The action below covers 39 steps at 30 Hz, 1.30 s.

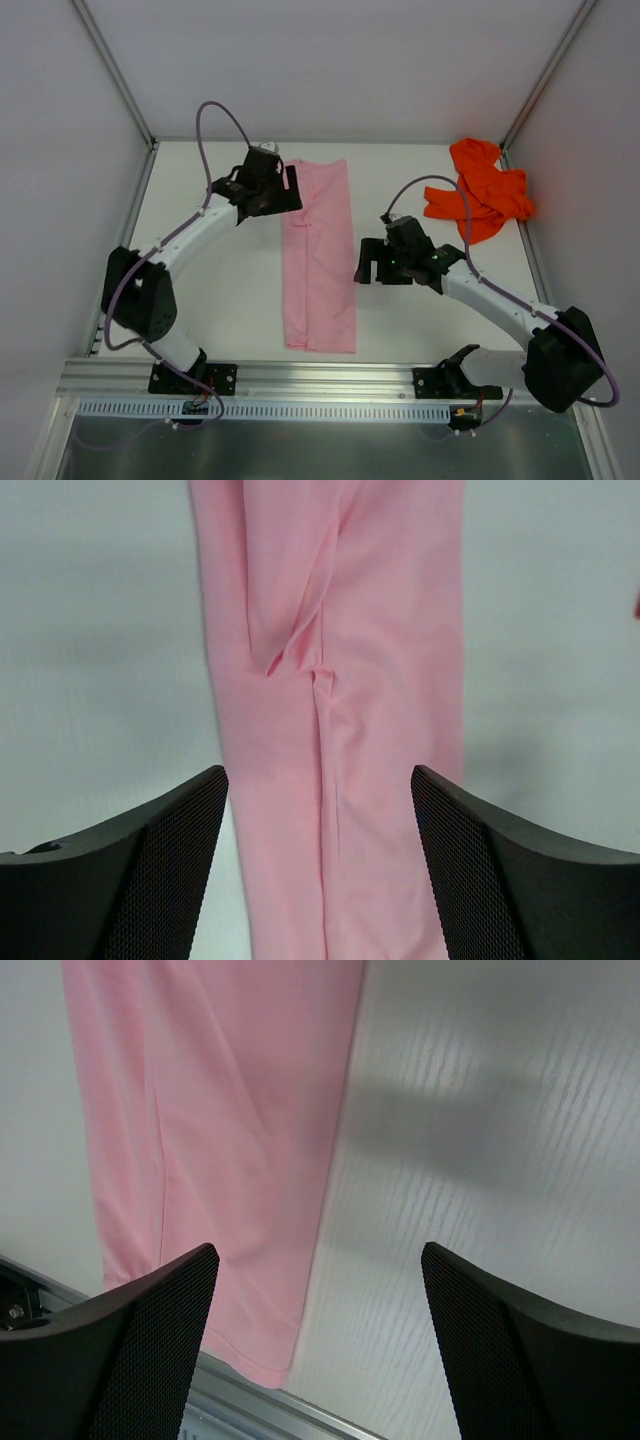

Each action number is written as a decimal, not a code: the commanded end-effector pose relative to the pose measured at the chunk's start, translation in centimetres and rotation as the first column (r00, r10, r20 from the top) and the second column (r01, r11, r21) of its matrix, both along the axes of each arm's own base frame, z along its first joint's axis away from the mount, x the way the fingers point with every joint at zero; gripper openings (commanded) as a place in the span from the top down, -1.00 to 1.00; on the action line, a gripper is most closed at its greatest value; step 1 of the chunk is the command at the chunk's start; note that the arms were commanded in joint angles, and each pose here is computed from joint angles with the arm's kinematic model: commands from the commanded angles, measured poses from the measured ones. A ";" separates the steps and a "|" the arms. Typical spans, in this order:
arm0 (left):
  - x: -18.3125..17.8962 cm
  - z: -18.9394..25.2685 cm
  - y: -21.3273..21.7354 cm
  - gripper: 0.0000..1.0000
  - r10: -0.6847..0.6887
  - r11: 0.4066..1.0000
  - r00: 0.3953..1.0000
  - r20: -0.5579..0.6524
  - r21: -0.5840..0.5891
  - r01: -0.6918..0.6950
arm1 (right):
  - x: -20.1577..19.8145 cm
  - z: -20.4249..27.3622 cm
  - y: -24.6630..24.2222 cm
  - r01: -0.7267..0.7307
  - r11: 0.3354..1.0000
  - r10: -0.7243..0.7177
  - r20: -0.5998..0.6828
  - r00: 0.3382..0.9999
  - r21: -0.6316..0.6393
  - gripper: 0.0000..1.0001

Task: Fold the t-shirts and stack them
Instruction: Grab the bottom of the folded rectangular tshirt with both arms

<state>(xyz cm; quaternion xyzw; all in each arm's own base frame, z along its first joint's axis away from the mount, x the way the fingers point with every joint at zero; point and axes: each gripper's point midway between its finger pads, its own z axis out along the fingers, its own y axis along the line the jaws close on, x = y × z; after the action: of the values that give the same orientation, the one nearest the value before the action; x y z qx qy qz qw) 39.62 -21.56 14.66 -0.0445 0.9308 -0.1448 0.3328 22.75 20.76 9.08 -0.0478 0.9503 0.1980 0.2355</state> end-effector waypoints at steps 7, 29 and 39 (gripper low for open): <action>-15.0 -1.6 1.3 -0.50 -0.122 0.957 0.971 -0.206 -0.283 0.060 | -6.2 -0.9 -1.0 0.008 0.987 0.004 -0.081 0.997 0.159 -0.70; -29.7 -12.0 1.5 -0.37 -0.186 0.913 0.866 -0.463 -0.407 -0.021 | -14.0 -6.7 -0.2 0.097 0.983 -0.053 -0.261 0.964 0.158 -0.49; -30.0 -13.1 0.8 -0.30 -0.201 0.904 0.865 -0.460 -0.427 -0.016 | -15.4 -8.8 1.0 0.102 0.983 -0.052 -0.301 0.952 0.155 -0.23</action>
<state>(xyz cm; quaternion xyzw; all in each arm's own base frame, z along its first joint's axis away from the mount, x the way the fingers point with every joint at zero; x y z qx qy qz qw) 10.01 -20.87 2.70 -0.1026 0.9287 -0.3502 0.0653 8.08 22.68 2.42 0.0271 0.9448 0.3074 0.1100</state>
